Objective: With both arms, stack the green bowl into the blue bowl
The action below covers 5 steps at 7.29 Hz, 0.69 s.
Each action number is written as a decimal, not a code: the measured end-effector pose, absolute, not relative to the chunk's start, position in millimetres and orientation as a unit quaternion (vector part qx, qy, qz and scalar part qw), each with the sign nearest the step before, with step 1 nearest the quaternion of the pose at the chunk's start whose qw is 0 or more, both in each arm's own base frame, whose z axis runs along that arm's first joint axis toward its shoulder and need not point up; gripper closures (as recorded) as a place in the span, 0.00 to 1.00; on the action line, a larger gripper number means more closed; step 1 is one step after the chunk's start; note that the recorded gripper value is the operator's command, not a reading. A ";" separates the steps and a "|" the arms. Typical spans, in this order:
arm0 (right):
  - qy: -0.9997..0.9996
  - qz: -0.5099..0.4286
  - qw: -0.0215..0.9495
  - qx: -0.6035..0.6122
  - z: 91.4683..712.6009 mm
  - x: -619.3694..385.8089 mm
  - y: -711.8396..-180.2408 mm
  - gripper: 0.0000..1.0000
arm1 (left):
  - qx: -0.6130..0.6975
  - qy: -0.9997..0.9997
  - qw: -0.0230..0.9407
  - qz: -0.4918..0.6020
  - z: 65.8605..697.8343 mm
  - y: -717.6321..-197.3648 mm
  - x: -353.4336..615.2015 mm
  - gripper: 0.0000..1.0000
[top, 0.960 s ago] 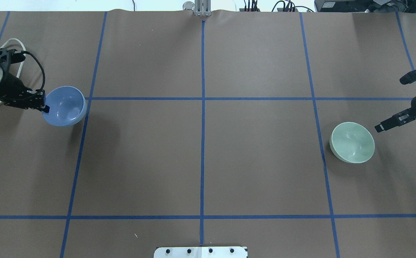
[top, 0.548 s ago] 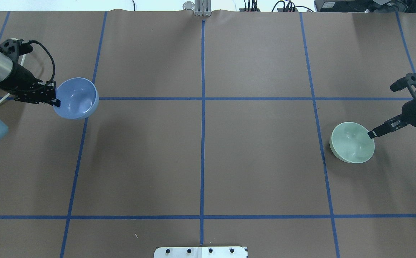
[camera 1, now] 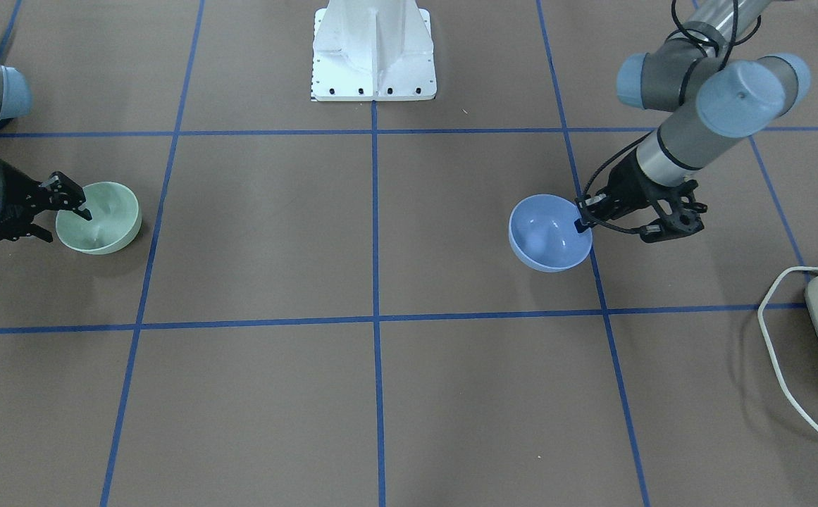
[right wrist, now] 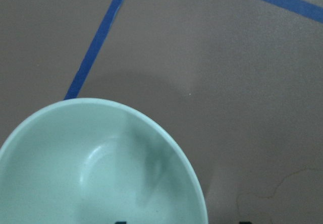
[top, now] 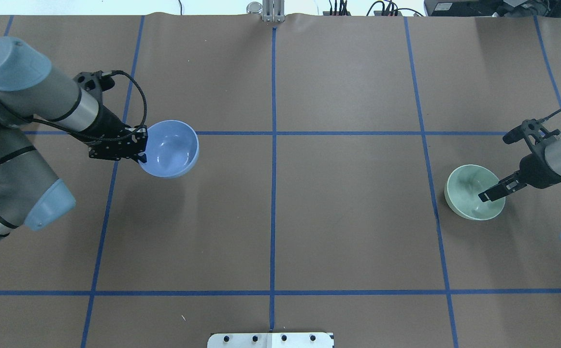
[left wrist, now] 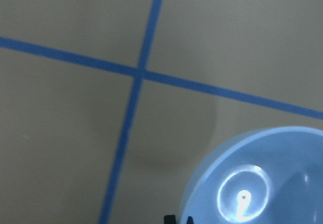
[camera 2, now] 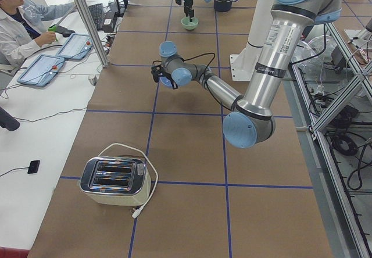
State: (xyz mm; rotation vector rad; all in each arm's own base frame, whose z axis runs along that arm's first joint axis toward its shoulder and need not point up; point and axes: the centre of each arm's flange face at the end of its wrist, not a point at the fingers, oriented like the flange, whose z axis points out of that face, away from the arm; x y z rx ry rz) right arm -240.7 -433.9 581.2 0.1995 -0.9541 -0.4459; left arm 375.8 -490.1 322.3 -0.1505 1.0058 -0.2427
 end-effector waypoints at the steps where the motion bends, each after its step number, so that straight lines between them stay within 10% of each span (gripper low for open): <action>1: -0.457 -0.214 0.858 0.096 579.2 -240.0 -433.0 0.44 | -0.076 0.476 0.868 -0.122 300.2 -480.9 393.8 1.00; 5: -0.461 -0.218 0.855 0.097 577.9 -236.4 -430.4 0.71 | -0.084 0.468 0.870 -0.131 260.7 -426.2 468.9 1.00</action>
